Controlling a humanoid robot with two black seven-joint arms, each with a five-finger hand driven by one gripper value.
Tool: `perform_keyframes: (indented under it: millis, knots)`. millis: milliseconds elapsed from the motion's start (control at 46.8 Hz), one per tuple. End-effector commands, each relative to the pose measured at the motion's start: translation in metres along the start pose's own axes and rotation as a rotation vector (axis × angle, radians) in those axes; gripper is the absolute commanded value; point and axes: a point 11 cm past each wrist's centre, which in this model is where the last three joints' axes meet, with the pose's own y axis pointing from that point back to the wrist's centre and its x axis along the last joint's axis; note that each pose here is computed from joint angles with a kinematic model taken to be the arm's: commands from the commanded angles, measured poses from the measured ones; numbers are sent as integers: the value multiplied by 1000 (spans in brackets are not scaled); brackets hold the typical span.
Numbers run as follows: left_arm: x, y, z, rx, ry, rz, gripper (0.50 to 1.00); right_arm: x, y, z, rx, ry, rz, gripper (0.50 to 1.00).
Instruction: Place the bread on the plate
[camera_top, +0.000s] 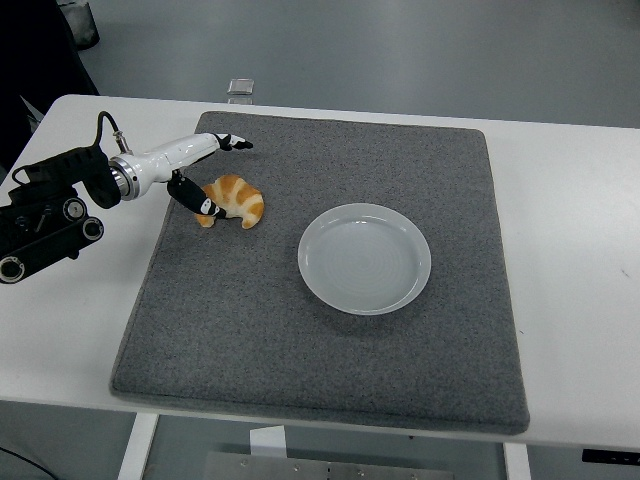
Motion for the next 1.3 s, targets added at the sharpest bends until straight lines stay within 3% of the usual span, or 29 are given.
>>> perform_keyframes:
  millis: [0,491,598,684,812,962,1047,1282]
  knots:
    - [-5,-3,-3,10,-5,-11,996,0,0,0,1,0,0,952]
    - [-17,-7,1,4,-10,-38,979,0,0,0,1,0,0,952]
    - [-19,-6,0,6,-15,-46,913,0,0,0,-1,0,0,952]
    - [-20,-6,0,4,-16,-49,774,0,0,0,1,0,0,952]
    - [-20,-6,1,1,-16,-53,624,0,0,0,1,0,0,952]
    - [-18,-6,4,-7,-17,-50,576,0,0,0,-1,0,0,954]
    - [-17,-6,3,-10,-18,-48,500,0,0,0,1,0,0,952]
    - [0,-6,9,-47,-36,-22,500,0,0,0,-1,0,0,952]
